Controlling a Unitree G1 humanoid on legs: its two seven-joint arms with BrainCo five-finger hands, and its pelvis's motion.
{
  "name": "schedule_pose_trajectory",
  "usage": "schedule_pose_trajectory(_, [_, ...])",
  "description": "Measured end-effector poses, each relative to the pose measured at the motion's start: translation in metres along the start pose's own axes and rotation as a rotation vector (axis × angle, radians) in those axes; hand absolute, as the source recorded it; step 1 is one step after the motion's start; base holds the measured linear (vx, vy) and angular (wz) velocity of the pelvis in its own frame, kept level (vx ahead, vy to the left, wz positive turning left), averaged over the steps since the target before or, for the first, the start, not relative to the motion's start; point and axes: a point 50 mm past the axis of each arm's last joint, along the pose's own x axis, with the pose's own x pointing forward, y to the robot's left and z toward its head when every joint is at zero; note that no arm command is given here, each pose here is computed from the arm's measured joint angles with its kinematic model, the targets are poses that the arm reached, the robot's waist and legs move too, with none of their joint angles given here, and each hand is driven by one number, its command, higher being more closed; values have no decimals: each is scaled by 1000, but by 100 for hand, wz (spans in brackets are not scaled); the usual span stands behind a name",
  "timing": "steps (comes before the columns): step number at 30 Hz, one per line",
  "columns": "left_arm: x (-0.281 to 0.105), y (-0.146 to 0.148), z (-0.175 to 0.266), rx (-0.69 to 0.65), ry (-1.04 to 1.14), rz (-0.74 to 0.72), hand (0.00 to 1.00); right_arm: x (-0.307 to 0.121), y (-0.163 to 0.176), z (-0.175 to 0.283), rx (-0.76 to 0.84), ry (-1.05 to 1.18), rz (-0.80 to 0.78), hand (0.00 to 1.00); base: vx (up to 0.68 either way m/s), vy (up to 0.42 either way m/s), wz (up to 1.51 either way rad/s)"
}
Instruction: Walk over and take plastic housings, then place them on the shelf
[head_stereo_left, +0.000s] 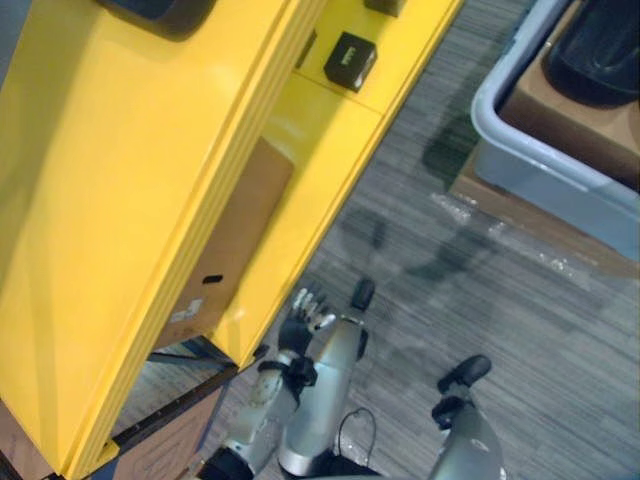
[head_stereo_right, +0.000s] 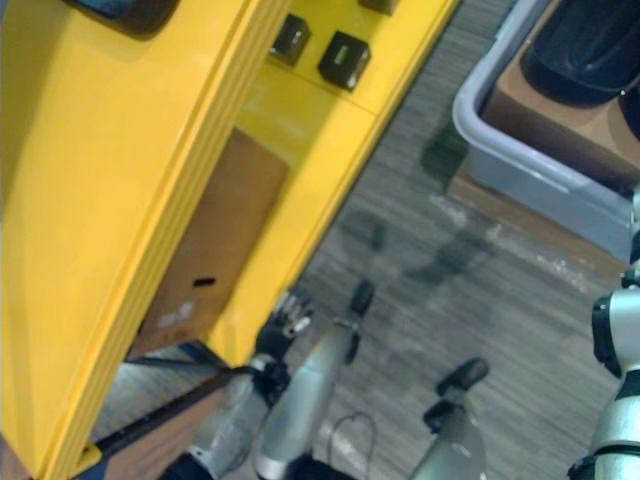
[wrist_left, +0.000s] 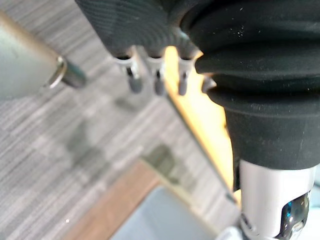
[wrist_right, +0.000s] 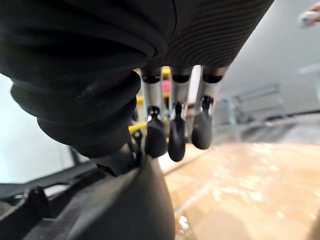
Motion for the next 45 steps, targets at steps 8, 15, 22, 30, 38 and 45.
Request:
schedule_pose_trajectory(8, [-8,-1,3,-15,-16,-7,0,1,0,4,111,9,14,0,-27,-5,-2])
schedule_pose_trajectory(15, [-21,16,44,-27,-176,13,0,-10,-2,37,415,-157,87,0,-12,-50,-14])
schedule_pose_trajectory(22, [-38,6,84,62,-311,-57,0,-91,22,24,786,-331,372,0,69,-40,-18])
schedule_pose_trajectory(30, [-40,13,99,204,-341,19,0,-218,46,-104,840,-106,921,0,88,-6,-35])
schedule_pose_trajectory(38, [-32,6,95,200,-326,21,0,-277,30,-167,994,180,1075,0,42,-3,-22])
schedule_pose_trajectory(45, [-31,7,67,209,-191,28,0,-330,31,-212,1038,530,1095,0,-3,16,-18])
